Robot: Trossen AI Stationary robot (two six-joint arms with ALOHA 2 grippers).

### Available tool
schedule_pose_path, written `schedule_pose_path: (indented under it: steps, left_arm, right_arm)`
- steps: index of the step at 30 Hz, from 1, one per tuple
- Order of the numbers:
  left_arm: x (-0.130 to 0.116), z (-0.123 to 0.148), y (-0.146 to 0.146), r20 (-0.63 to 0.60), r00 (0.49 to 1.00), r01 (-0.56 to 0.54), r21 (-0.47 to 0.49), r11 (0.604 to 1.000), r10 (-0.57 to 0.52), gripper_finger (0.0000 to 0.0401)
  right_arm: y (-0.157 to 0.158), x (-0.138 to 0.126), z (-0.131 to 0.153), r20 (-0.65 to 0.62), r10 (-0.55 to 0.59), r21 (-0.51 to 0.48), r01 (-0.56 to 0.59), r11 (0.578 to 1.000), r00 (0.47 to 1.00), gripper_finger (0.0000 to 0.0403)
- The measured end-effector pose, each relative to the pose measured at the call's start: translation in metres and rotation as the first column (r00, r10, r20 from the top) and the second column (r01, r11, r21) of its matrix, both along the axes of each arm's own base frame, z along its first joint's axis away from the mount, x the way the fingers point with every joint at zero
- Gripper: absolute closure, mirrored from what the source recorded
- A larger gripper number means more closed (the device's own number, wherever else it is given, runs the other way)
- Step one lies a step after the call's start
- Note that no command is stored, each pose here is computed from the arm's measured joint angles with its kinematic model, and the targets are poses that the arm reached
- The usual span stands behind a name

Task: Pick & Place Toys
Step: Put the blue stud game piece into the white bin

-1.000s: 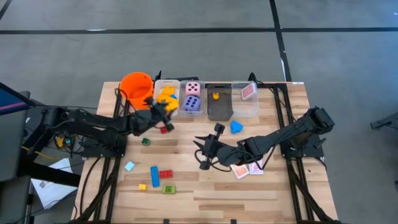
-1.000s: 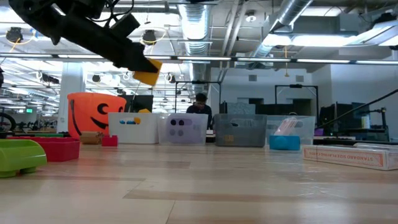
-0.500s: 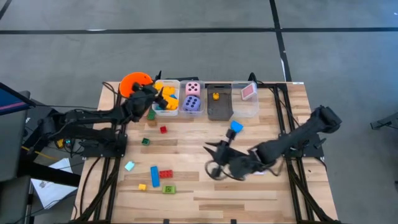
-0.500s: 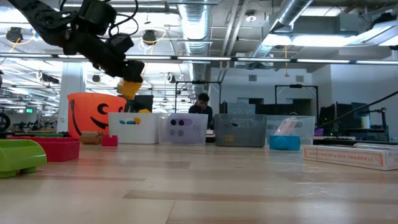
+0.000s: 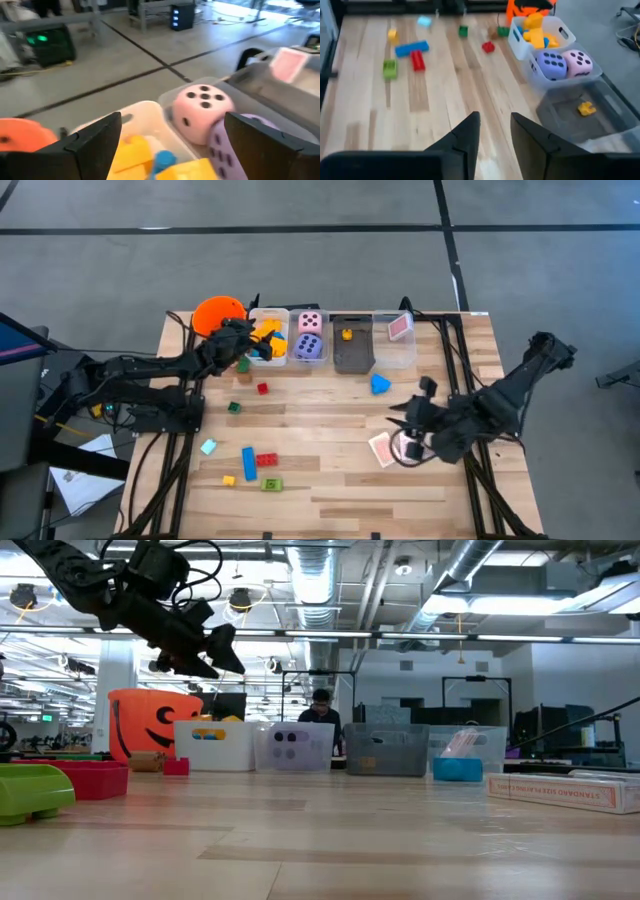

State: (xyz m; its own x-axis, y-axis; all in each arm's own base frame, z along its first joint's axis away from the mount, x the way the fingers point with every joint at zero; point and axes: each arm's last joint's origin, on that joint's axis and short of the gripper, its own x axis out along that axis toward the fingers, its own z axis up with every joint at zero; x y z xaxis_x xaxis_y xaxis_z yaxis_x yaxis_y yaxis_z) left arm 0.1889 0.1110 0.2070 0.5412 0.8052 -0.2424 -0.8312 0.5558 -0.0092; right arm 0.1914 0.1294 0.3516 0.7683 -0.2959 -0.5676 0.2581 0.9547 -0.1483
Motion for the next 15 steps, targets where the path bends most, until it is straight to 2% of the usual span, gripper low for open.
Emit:
schedule_pose_path:
  steps: [4, 8, 12, 15]
  left_arm:
    - [0.005, 0.000, -0.007, 0.059, 0.994, 0.094, -0.052, 0.994, -0.091, 0.0063]
    - [0.012, 0.000, -0.019, 0.107, 0.973, 0.216, -0.097, 0.972, -0.206, 0.0069]
    - [0.018, 0.000, -0.034, 0.133, 0.942, 0.323, -0.118, 0.939, -0.307, 0.0073]
    - [0.022, 0.000, -0.045, 0.138, 0.922, 0.377, -0.115, 0.919, -0.361, 0.0073]
  right_arm:
    - [0.003, -0.020, 0.005, -0.012, 0.067, -0.066, -0.068, 0.996, 0.998, 0.0272]
    - [0.008, -0.026, -0.004, 0.044, 0.038, -0.185, -0.029, 0.982, 0.998, 0.0250]
    - [0.007, -0.027, -0.049, 0.086, -0.024, -0.226, 0.043, 0.973, 0.996, 0.0229]
    - [-0.002, -0.028, -0.100, 0.113, -0.092, -0.167, 0.111, 0.980, 0.989, 0.0214]
